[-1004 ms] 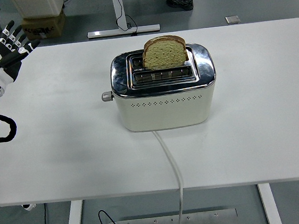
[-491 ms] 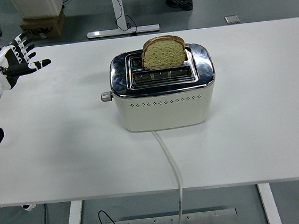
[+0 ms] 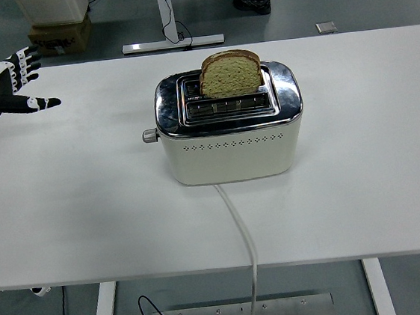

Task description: Press down toaster

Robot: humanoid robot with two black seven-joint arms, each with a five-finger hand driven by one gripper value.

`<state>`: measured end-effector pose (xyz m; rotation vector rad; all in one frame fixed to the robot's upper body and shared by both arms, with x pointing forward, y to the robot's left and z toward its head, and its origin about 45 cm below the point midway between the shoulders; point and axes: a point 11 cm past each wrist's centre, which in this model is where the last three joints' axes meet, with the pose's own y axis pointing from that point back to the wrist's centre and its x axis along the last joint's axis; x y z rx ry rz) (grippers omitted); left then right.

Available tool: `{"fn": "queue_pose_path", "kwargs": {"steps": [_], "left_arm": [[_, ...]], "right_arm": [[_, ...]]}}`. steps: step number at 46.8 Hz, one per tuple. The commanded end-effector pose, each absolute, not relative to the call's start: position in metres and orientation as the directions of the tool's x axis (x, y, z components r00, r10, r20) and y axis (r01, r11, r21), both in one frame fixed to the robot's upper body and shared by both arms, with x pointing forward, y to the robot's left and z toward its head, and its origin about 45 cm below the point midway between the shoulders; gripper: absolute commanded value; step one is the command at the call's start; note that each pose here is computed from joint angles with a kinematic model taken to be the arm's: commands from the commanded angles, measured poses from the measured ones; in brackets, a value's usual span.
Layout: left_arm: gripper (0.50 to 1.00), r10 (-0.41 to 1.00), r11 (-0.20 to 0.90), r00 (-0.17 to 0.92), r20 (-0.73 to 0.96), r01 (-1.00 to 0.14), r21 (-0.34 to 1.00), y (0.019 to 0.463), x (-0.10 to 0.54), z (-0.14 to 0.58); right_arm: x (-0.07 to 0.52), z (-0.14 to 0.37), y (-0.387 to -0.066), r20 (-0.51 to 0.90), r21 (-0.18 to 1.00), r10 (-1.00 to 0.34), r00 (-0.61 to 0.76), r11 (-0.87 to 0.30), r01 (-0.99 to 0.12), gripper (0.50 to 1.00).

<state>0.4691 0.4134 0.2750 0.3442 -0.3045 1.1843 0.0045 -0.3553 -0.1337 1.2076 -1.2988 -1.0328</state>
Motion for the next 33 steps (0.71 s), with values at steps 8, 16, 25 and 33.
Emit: {"fn": "queue_pose_path", "kwargs": {"steps": [8,16,25,33], "left_arm": [[1.0,0.726,0.466,0.452,0.518,-0.877,0.113,0.41,0.444,0.282],[1.0,0.642,0.499,0.488,0.591,-0.852,0.161,0.404,0.435,0.279],[1.0,0.578,0.54,0.519,0.63,-0.822,0.182,0.392,0.423,0.275],[1.0,0.502,0.593,0.525,0.687,-0.787,0.169,0.373,0.412,0.288]], "right_arm": [[0.004,-0.134,-0.355,0.128,0.987,-0.991,0.044,0.123,-0.099,0.998],[0.004,-0.134,-0.355,0.128,0.987,-0.991,0.044,0.123,-0.099,0.998],[0.004,-0.134,-0.355,0.128,0.988,-0.991,0.044,0.123,-0.097,0.998],[0.004,-0.134,-0.355,0.128,0.987,-0.991,0.044,0.123,-0.099,0.998]]}}
